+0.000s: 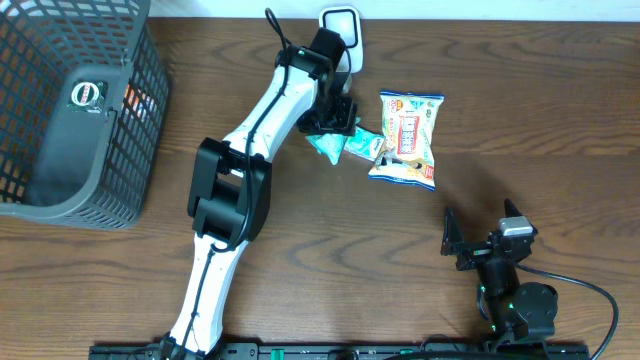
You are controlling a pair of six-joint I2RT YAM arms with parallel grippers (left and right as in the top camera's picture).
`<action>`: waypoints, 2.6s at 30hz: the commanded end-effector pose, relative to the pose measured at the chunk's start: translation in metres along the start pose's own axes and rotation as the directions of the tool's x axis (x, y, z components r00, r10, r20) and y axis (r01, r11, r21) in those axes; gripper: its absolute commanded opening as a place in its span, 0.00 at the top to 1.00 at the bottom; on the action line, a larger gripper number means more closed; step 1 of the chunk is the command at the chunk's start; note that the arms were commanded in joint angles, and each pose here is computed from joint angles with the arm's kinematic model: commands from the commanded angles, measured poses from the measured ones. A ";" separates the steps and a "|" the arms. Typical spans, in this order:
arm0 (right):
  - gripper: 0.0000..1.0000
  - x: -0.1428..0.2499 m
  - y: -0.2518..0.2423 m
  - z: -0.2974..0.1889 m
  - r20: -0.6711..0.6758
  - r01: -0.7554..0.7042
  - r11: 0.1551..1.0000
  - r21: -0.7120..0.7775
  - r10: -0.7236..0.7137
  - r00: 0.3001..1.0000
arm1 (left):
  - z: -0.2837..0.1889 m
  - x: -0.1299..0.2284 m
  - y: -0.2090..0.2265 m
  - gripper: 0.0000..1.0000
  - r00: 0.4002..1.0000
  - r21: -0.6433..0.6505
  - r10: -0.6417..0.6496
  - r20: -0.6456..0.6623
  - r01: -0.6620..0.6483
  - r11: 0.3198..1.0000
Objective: Scan the item barcode
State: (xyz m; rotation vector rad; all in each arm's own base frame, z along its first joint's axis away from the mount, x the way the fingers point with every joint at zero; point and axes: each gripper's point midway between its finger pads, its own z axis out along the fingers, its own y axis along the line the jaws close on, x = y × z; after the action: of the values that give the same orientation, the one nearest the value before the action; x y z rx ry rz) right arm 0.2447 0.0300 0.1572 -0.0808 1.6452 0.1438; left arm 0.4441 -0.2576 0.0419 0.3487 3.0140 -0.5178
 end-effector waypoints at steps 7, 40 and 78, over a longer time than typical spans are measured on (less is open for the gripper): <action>0.01 0.000 -0.002 0.000 0.001 0.011 1.000 0.010 -0.011 1.000 | -0.128 -0.042 -0.004 0.26 0.966 0.024 0.003 0.259 -0.009 1.000; 0.01 0.000 -0.002 0.000 0.001 0.011 1.000 0.010 -0.011 1.000 | -0.414 0.047 0.391 0.26 0.247 0.221 -0.580 0.776 0.755 0.617; 0.01 0.000 -0.002 0.000 0.001 0.011 1.000 0.010 -0.011 1.000 | -0.162 0.026 0.420 0.30 0.548 0.021 -0.745 0.380 0.800 0.600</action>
State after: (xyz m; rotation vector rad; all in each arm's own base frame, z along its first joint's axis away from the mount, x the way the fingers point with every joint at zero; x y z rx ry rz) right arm 0.2447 0.0300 0.1572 -0.0808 1.6452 0.1438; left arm 0.5168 0.1814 0.0833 -1.0359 2.6044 -0.3557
